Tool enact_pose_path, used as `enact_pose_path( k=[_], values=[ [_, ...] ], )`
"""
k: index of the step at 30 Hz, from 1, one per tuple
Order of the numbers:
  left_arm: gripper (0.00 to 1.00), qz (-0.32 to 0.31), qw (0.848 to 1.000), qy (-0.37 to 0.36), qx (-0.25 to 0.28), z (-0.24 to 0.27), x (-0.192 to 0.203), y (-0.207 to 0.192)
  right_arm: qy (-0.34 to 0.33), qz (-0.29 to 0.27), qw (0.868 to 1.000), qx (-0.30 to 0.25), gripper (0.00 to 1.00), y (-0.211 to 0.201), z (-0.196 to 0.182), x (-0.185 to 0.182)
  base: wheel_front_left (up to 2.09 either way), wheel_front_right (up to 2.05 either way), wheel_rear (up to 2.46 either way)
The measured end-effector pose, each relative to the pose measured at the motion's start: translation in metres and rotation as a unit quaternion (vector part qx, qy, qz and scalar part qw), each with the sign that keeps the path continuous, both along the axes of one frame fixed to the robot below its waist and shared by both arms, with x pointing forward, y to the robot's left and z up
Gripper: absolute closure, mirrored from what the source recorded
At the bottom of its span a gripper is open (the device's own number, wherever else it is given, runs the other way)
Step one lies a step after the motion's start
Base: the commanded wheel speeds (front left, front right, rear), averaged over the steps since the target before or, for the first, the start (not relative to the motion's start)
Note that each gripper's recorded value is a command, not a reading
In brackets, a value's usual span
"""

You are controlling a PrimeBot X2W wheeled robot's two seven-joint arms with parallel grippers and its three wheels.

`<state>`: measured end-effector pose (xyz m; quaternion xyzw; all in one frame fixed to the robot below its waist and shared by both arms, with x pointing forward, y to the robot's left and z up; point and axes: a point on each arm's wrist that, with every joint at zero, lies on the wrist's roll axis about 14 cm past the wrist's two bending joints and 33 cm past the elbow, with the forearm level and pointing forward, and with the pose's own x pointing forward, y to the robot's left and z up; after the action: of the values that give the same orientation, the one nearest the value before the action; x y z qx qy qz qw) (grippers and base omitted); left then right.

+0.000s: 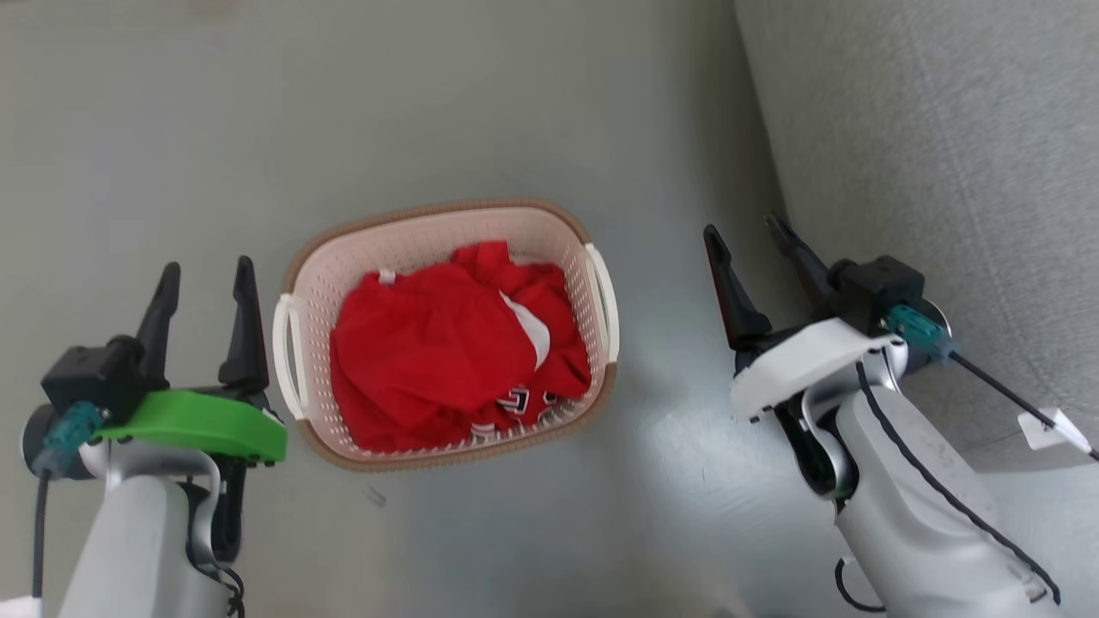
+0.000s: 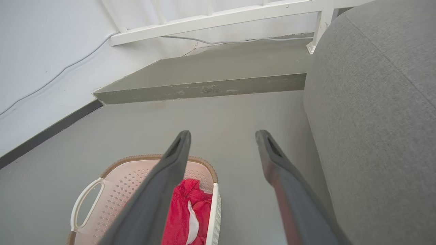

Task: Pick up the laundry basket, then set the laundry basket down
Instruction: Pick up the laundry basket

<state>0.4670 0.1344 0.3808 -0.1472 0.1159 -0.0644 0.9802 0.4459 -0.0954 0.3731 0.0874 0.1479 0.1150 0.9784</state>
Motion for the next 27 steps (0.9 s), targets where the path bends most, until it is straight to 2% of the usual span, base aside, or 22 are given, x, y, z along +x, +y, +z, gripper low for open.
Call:
enact_pose_path(
  k=[16, 27],
  values=[
    [0.00, -0.024, 0.991, 0.131, 0.008, -0.095, 0.004, 0.000, 0.089, 0.025, 0.996, -0.012, 0.00, 0.006, -0.077, 0.011, 0.00, 0.00, 0.00],
    [0.00, -0.022, 0.975, 0.221, 0.006, -0.151, -0.007, 0.005, 0.155, 0.063, 0.986, -0.018, 0.00, 0.020, -0.129, 0.004, 0.00, 0.00, 0.00]
  ],
)
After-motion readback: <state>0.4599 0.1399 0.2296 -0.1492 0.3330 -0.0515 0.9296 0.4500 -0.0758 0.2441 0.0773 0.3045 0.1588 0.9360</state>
